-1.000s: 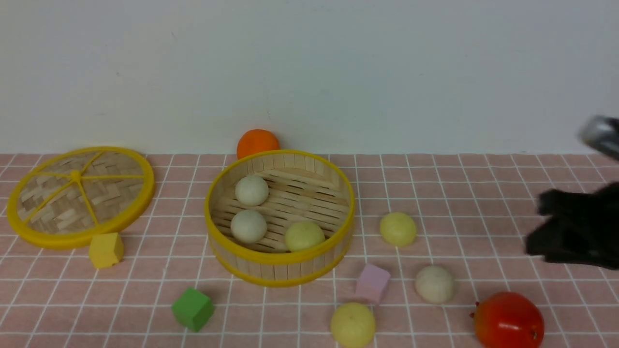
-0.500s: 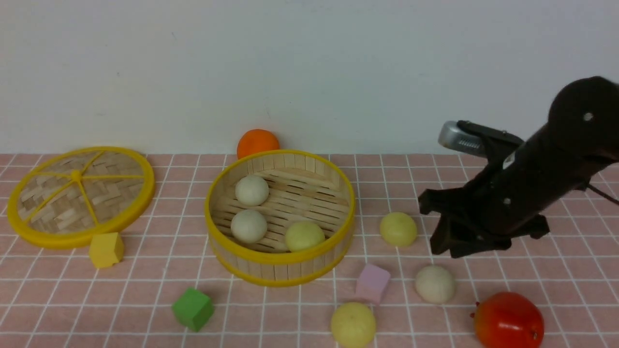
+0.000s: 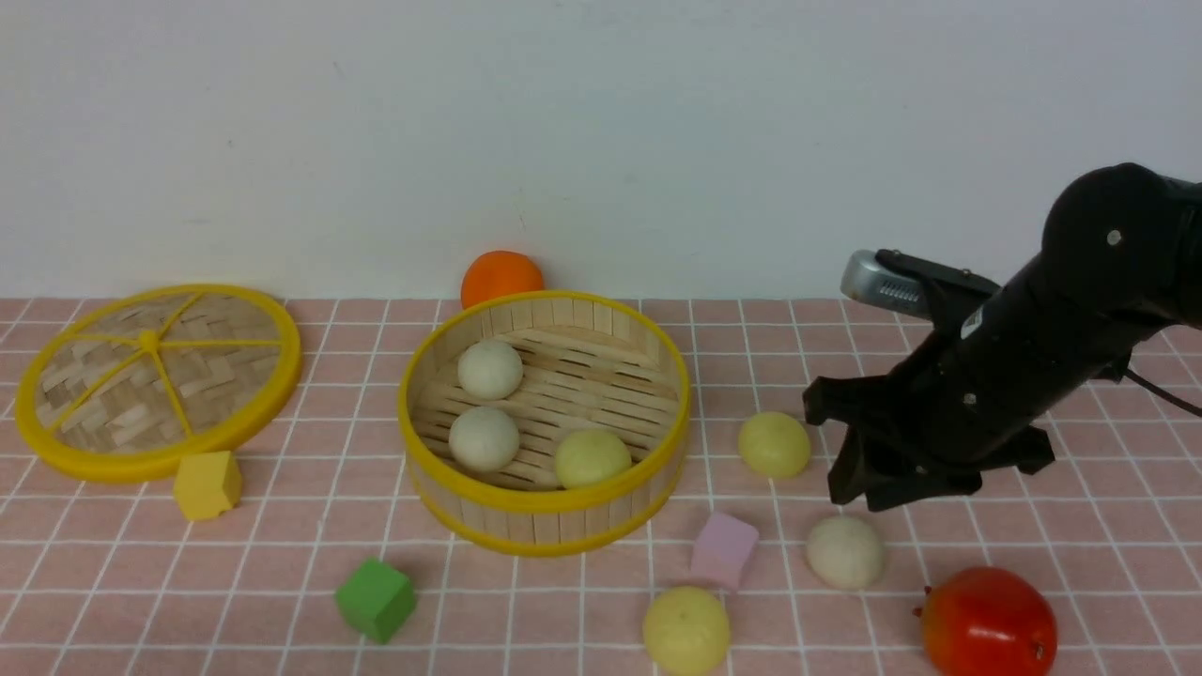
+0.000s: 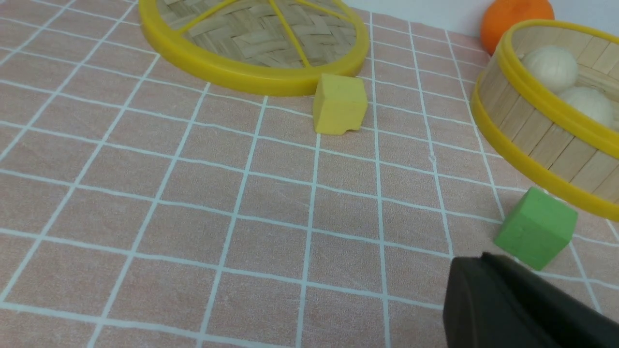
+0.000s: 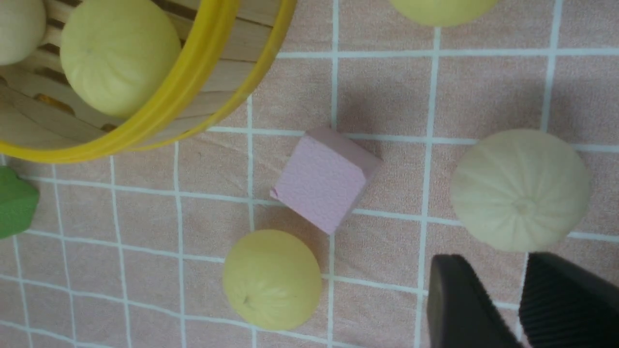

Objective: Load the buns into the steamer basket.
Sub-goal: Use the right arm to grab a steamed stuffed bun

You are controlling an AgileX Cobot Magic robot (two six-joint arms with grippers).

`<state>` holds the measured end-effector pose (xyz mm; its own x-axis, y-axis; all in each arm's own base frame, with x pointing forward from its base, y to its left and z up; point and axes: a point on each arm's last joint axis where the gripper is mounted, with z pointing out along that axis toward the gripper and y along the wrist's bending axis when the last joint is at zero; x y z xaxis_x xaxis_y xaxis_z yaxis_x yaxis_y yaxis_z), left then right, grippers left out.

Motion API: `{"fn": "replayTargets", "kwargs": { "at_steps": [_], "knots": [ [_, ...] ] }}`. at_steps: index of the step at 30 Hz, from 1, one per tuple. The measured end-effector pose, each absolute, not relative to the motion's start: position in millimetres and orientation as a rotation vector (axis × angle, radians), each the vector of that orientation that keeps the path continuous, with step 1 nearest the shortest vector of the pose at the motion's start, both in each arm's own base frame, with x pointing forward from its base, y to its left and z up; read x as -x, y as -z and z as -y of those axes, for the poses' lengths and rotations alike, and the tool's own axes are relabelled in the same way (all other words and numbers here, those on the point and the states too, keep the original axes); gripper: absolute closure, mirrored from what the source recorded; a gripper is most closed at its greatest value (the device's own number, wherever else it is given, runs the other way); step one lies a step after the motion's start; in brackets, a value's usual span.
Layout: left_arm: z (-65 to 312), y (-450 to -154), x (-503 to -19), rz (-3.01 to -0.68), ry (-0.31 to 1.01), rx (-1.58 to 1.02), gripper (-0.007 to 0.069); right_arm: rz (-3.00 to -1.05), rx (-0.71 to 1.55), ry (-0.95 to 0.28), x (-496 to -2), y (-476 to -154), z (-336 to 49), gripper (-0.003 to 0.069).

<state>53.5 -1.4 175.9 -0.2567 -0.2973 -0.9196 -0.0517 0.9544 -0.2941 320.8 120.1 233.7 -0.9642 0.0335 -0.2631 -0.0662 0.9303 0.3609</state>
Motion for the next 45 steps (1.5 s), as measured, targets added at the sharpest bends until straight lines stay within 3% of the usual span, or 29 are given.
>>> {"fn": "replayTargets", "kwargs": {
  "at_steps": [45],
  "knots": [
    [1.4,-175.9,-53.5,-1.823,0.238,0.258,0.0538,-2.799,0.041,-0.586,-321.6,-235.2,-123.0,0.0417]
  ]
}}
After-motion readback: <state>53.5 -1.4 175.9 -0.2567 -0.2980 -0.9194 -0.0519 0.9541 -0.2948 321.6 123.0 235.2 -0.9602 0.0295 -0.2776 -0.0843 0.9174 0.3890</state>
